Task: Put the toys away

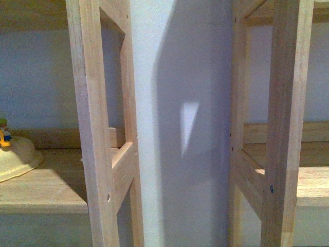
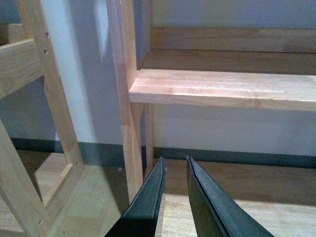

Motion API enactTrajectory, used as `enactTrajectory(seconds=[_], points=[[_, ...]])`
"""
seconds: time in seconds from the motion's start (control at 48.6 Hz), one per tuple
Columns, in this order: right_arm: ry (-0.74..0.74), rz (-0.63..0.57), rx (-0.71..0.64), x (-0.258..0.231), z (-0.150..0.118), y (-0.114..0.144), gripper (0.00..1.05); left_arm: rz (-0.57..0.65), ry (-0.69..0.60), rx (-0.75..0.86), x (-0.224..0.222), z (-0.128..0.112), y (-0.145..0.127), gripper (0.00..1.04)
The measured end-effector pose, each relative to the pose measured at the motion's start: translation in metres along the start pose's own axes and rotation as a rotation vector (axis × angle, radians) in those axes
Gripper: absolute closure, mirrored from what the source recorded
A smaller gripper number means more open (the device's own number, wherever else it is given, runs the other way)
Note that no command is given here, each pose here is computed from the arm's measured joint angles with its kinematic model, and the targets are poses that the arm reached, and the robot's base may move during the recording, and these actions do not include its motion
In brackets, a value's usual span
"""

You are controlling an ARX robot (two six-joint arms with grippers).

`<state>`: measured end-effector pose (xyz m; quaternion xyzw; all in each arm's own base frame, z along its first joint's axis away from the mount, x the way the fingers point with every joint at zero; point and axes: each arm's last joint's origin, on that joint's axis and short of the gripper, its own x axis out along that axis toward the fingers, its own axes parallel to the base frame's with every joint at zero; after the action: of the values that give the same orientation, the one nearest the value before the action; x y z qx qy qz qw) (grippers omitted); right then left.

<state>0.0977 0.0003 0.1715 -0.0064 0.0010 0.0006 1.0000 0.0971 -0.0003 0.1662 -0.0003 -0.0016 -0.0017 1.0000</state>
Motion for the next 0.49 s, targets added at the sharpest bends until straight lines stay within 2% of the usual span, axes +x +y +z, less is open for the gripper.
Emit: enactTrajectory(seconds=[0.494], points=[[-0.005,0.0,0.001,-0.0004,-0.0042,0.0,0.86,0.0,0.0,0.0,0.0,0.0,0.0,0.06]])
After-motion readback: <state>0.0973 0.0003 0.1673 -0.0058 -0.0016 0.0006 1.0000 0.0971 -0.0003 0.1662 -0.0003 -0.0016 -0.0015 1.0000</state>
